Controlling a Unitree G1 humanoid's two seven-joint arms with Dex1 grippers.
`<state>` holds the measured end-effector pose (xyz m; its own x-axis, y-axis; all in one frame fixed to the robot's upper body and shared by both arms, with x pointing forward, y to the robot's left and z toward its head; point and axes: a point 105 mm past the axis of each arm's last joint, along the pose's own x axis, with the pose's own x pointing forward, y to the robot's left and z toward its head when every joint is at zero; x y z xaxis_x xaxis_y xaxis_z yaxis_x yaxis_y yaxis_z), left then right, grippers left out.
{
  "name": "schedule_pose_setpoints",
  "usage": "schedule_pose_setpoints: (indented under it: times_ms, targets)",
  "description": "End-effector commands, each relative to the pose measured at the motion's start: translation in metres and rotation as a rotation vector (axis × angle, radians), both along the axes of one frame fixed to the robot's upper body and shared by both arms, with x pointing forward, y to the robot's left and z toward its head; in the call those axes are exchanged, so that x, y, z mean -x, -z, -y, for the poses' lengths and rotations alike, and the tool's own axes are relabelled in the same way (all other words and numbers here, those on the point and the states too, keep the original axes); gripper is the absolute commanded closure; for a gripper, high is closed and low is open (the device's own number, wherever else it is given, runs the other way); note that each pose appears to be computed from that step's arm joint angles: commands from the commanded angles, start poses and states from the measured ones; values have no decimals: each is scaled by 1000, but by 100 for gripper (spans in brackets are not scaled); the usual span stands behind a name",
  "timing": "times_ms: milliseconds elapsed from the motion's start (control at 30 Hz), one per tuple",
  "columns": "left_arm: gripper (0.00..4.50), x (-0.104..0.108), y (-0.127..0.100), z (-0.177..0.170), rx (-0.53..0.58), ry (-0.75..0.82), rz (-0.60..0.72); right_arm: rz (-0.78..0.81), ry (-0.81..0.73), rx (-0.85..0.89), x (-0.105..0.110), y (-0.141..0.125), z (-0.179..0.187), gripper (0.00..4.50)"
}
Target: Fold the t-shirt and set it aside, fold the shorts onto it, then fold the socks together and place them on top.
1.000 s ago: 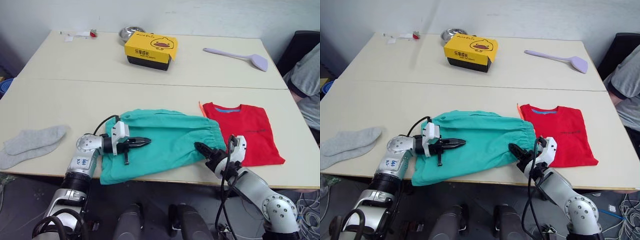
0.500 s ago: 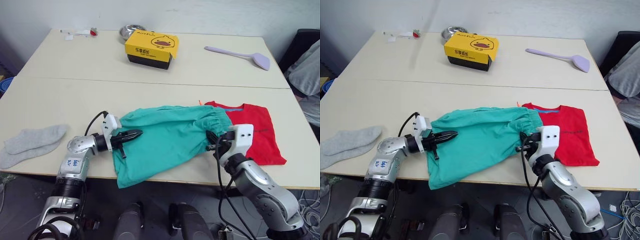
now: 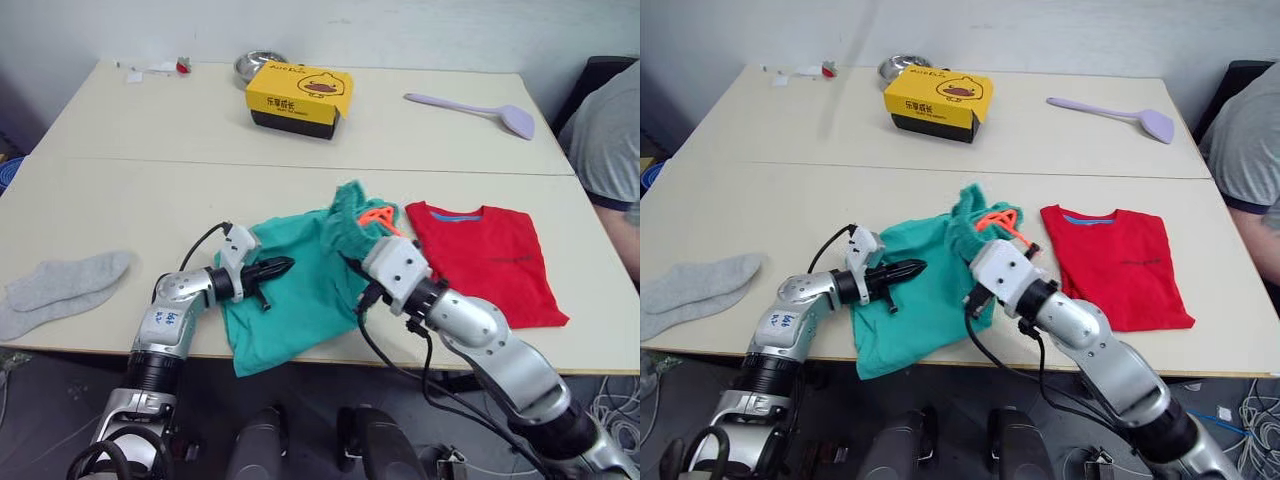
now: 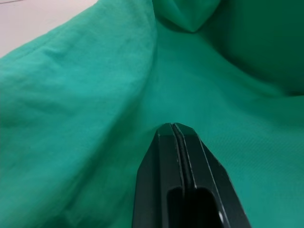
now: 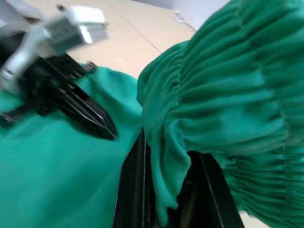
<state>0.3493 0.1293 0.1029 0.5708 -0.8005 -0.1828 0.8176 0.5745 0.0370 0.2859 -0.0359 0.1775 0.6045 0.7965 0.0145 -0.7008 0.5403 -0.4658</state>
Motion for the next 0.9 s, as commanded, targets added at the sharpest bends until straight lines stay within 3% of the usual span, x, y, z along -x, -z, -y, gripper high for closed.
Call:
schedule_pose_setpoints:
  times_ms: [33, 167, 367, 500, 600, 700, 867, 900]
  targets:
    - [450, 4, 3, -10, -26, -25, -20, -65, -186, -28, 14, -3, -26, 446]
    - [450, 9, 5, -17, -32, -41, -33, -153, -323, -16, 24, 4, -49, 446]
    - [450, 11, 6, -22, -33, -67, -37, -125, -429, 56, 32, 8, -68, 446]
    - [450, 14, 6, -29, -17, -94, -18, -18, -501, 200, 34, 10, -77, 446]
    - [450, 16, 3, -33, -1, -97, 2, -55, -529, 183, 34, 7, -80, 446]
    - [450, 20, -6, -36, 20, -87, 38, -118, -609, 164, 39, 4, -80, 385]
    - [450, 26, -18, -45, 44, -74, 79, -201, -826, 73, 54, -16, -52, 226]
    - [450, 26, -20, -46, 49, -75, 87, -219, -853, 70, 57, -17, -45, 226]
